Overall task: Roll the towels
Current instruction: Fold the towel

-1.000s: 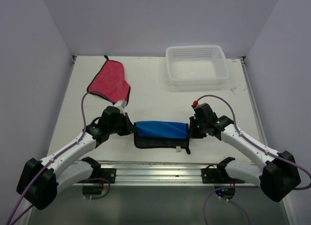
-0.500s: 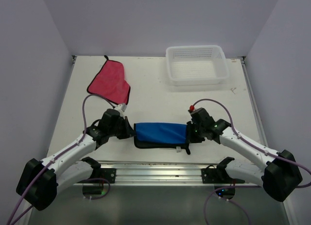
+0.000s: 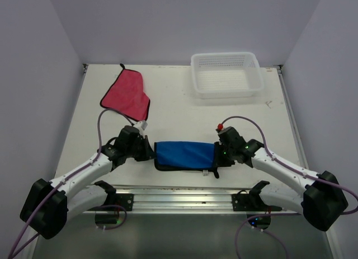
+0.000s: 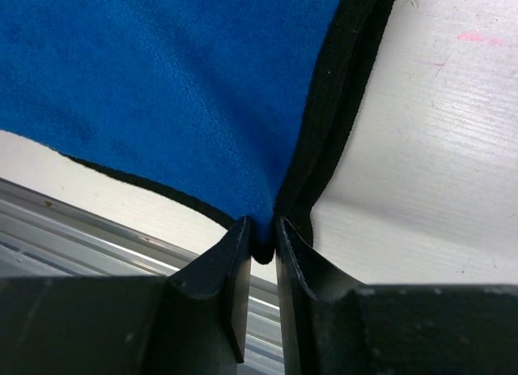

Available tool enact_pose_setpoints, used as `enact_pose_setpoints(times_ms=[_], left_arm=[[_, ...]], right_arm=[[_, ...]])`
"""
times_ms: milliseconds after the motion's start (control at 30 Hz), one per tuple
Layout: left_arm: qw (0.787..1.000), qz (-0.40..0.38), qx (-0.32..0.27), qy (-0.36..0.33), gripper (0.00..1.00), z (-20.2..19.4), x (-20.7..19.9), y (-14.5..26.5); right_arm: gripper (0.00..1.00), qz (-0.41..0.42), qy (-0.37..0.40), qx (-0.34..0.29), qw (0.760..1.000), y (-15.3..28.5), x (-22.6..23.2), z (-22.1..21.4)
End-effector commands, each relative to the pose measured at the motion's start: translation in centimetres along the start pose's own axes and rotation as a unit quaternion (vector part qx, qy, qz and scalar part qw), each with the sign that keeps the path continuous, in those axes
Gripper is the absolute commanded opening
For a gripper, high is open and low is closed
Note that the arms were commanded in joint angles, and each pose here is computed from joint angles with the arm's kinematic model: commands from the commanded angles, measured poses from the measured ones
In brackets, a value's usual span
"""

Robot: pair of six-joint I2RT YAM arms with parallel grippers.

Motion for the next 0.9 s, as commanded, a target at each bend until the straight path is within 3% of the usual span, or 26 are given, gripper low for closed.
enact_pose_setpoints(times_ms=[0,133,633,667,733,767,800,867], left_arm=[[1.0,0.0,0.018,-0.012,0.0,-0.6,0.4,0.0],[0.999,-0.005,0.027,-0.016,0.0,-0.7,0.4,-0.3],[0.999,0.022,0.031,-0.024,0.0,-0.6,1.1,-0.5],[0.999,0.023,0.03,-0.027,0.04,-0.6,1.1,-0.4],[0.999,0.03,0.027,-0.03,0.23,-0.4,1.2,-0.3],[0.999,0.033,0.026,-0.032,0.23,-0.4,1.3,-0.2],[0.999,0.039,0.021,-0.031,0.32,-0.3,1.3,-0.1],[0.999,0.041,0.019,-0.025,0.38,-0.3,1.3,0.0]], right_arm=[[0.23,0.005,-0.002,-0.015,1.0,0.1,0.4,0.5],[0.38,0.009,-0.001,-0.024,1.0,0.7,0.6,0.9],[0.43,-0.012,-0.006,-0.039,0.999,0.5,0.1,1.2],[0.43,-0.017,-0.007,-0.044,0.999,0.5,0.0,1.5],[0.43,-0.027,-0.012,-0.058,0.998,0.7,-0.1,1.9],[0.43,-0.03,-0.014,-0.061,0.998,0.7,-0.1,2.1],[0.43,-0.034,-0.018,-0.067,0.997,0.8,-0.1,2.3],[0.4,-0.042,-0.02,-0.078,0.996,1.0,-0.1,2.9]])
Point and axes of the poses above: each gripper's point midway between its finger pads, its own y axis back along the fingers, its own x axis along the line the jaws close on, z = x × y, the point moved 5 cm from there along y, back along the fingers, and after that the axes turned 4 degrees about y, right-handed, at the moved point
